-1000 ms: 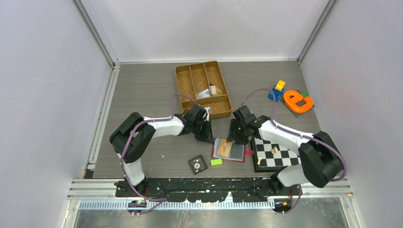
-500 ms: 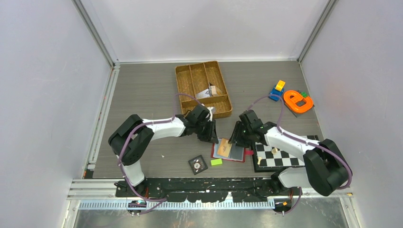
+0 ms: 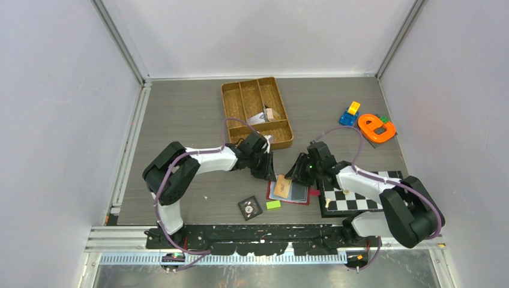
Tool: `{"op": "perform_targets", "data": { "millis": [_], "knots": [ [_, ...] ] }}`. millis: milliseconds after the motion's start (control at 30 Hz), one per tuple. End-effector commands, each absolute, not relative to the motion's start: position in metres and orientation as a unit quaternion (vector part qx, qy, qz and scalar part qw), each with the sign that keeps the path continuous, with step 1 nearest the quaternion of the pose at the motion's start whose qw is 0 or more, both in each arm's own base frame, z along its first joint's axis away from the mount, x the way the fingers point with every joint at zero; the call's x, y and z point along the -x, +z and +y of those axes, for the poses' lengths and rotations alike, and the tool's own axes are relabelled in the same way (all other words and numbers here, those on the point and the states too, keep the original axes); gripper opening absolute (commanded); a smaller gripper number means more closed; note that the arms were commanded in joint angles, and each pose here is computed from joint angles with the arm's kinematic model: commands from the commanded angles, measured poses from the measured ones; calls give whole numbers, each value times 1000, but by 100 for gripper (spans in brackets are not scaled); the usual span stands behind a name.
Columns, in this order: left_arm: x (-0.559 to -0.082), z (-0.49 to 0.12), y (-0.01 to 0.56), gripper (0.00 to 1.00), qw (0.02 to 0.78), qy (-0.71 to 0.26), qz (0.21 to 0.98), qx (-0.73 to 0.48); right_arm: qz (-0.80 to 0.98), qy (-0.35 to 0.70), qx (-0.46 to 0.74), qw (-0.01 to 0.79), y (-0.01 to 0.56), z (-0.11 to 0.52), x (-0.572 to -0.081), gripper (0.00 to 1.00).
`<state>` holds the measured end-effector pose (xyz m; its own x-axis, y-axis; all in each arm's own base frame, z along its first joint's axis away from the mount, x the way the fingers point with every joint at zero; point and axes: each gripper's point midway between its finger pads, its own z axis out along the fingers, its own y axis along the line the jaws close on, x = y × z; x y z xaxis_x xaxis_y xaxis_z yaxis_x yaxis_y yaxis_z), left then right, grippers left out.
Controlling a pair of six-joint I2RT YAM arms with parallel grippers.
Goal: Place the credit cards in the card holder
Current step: Insert the credit card into the card holder.
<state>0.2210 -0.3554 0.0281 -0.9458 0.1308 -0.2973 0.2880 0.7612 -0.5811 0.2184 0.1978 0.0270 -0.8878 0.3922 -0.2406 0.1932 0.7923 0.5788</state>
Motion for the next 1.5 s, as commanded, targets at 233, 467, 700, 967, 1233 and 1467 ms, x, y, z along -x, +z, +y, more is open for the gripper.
{"op": "perform_targets", "data": {
  "millis": [233,467,700,967,1233,1467],
  "knots": [
    [-222,-343,-3,11,120,-257,951,-121,926,270,-208,163,1,181,-198,37],
    [-223,-339,-8,6,119,-241,956,-117,904,306,-227,193,11,183,-200,36],
    [-223,-336,-12,5,116,-232,959,-113,893,348,-210,194,17,195,-201,36],
    [-226,-328,-13,4,122,-211,964,-109,875,376,-218,213,28,197,-203,35],
    [-227,-330,-11,4,123,-211,964,-106,856,396,-228,243,42,192,-202,35],
    [-226,-333,-11,3,120,-219,963,-105,851,418,-215,236,40,201,-204,30]
  ]
}}
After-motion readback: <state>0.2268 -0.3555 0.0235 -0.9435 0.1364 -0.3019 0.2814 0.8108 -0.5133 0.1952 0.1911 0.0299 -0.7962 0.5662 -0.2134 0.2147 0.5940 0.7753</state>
